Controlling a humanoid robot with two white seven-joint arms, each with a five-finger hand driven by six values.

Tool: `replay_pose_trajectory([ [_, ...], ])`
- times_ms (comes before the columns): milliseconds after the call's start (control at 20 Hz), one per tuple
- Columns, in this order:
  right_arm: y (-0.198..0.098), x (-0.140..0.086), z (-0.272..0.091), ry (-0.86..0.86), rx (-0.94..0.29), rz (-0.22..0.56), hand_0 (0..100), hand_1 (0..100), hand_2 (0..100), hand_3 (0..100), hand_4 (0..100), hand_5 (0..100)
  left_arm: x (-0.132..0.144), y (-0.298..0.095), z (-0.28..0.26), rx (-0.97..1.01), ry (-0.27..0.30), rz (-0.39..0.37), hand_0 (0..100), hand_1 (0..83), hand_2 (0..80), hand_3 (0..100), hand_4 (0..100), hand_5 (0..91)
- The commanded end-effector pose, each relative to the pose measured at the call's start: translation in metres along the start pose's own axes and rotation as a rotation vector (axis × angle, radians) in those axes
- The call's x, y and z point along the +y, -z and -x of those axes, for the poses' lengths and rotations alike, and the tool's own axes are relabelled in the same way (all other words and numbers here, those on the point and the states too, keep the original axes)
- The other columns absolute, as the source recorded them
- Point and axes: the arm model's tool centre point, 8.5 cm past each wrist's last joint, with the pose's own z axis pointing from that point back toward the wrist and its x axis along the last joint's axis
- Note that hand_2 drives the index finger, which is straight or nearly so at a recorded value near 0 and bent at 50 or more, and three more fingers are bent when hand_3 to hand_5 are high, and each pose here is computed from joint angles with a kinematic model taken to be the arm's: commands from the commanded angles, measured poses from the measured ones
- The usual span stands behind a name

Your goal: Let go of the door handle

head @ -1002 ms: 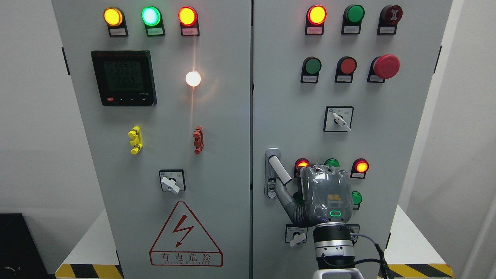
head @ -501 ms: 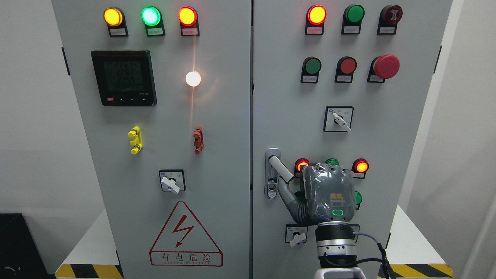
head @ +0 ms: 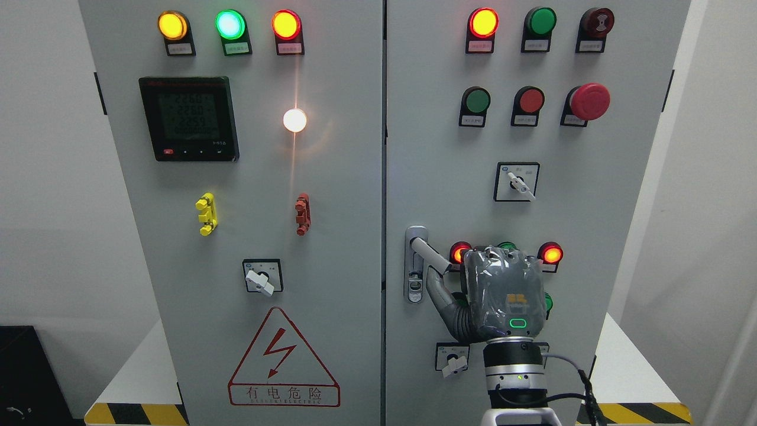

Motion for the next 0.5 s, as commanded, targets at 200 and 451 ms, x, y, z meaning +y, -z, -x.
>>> replay_pose_trajectory([
  [200,0.0014,-0.0024,0.0009,0.000,0.005,0.008,49,33,94,100,100,100,-0.0001,-0.0010,0.0107,0.016,-0.002,0.000,12,55.6,0.0,0,0,0.0],
  [451,0.0020,-0.0036,0.0004,0.001,0.005,0.012,49,32,94,100,100,100,-0.0011,-0.0010,0.0107,0.016,-0.002,0.001,12,55.6,0.0,0,0,0.0],
])
